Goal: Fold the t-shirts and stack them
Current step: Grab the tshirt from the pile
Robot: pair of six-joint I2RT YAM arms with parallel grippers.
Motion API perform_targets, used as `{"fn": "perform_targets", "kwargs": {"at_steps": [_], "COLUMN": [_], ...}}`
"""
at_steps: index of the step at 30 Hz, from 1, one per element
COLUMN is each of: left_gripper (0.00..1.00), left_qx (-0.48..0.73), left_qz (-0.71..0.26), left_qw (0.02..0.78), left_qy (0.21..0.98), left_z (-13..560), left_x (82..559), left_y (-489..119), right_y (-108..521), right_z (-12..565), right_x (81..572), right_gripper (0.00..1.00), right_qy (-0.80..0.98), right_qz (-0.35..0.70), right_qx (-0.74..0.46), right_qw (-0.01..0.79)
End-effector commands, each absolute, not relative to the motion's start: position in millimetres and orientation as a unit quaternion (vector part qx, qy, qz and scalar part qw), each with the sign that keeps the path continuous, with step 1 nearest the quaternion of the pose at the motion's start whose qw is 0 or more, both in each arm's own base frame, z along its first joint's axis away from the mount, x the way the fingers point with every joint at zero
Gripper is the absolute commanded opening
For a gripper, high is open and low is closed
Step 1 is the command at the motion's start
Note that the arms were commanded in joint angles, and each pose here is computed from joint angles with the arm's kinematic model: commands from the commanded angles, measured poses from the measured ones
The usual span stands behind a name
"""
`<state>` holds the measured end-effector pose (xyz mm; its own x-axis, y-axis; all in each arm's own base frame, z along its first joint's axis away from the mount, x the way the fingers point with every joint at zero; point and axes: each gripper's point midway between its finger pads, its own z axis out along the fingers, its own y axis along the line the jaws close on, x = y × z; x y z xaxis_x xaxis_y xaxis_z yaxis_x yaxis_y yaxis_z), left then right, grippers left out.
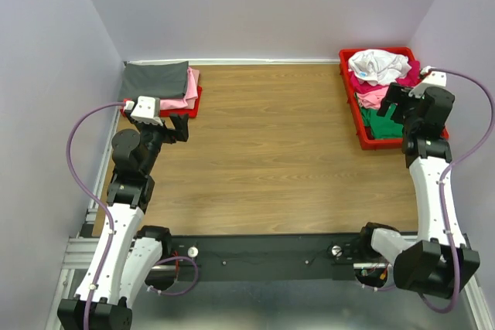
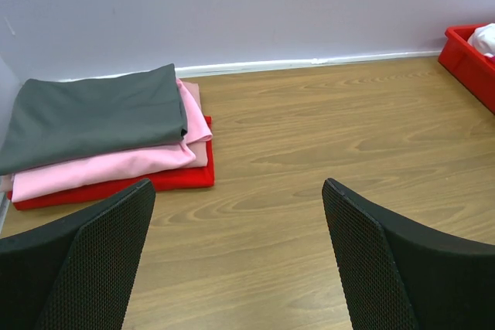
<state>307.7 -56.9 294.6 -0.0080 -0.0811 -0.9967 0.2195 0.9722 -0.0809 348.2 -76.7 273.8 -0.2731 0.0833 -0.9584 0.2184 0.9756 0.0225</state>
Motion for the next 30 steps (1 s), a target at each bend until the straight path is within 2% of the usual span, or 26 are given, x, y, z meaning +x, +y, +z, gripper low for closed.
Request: {"fn": "perform_targets", "kwargs": {"at_steps": [1,7,14,20,24,30], "left_gripper": [0.96,0.96,0.96,0.96,0.96,0.96], "left_qx": [0.058,0.056,0.056,0.056,0.056,0.062], "left_qz": [-0.121,-0.122,-0.118,-0.116,-0.115,-0.122], "left_qw": [0.714,0.717,0.715,0.717,0.716,0.714], "left_qy": [0.687,0.684,0.686,0.685,0.686,0.686], "left_z": [305.3,307.6,305.4,306.3,305.0,303.4], "left_x": [304.2,302.6,304.3,304.0,304.8,304.7], "left_y": [-61.9,-61.6,-60.8,-59.6,-59.4,-63.0], "right_y": [-85.2,-63.7,-69.7,-88.5,-102.2,-118.5], "right_z": [280.3,271.0,262.0,208.3,170.0,138.3], "right_x": [359.2,387.1,433.6,472.3,482.9,491.4], "right_gripper": [1.00,1.00,0.99,0.90,0.82,0.80], "right_qy": [0.805,0.832,0.845,0.878,0.903,0.917], "right_qz": [-0.069,-0.017,0.024,0.057,0.042,0.012], "right_qx": [0.096,0.008,0.005,0.033,0.058,0.068], "right_qw": [0.581,0.554,0.533,0.474,0.424,0.392]}}
